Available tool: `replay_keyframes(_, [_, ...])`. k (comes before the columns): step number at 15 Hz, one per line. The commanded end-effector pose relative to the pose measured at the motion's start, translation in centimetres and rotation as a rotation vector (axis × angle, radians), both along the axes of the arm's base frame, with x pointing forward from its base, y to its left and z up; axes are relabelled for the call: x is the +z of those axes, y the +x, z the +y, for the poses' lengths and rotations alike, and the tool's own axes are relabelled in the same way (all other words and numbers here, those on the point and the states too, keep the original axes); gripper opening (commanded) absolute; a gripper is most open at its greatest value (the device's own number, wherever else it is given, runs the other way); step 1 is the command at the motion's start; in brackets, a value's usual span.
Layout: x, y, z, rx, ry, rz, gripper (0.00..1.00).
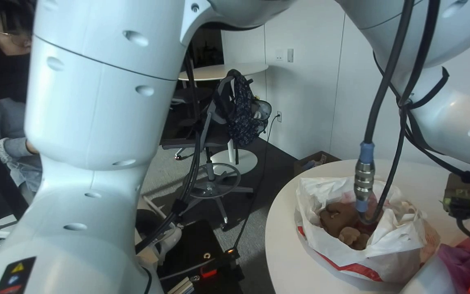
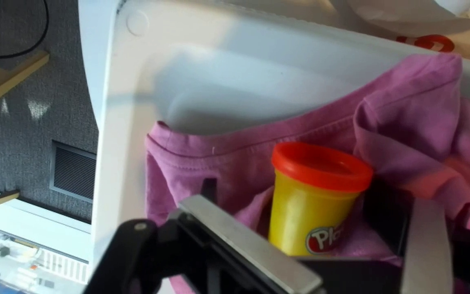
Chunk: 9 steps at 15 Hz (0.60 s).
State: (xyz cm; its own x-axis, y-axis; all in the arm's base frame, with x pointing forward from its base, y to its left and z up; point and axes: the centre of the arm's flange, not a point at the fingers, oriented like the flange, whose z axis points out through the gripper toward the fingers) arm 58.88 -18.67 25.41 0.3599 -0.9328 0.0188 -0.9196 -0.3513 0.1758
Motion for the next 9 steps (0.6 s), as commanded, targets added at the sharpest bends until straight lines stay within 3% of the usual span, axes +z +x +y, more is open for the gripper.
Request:
replay_keyframes(1, [1.3,0.27,0.58,0.015,0.006,-0.001,0.81])
replay_keyframes(3, [1.54,0.35,0.86,0.016,0.008,-0.001,0.84])
replay_keyframes(6, [1.42,0.42,1.23,0.012,0.015,0.008,0.77])
replay_keyframes(7, [1.39,0.43,1.33,0.011,0.015,0.009,0.57])
replay_keyframes(9, [1.44,0.47,1.47,0.013,0.016,0.01,0.41])
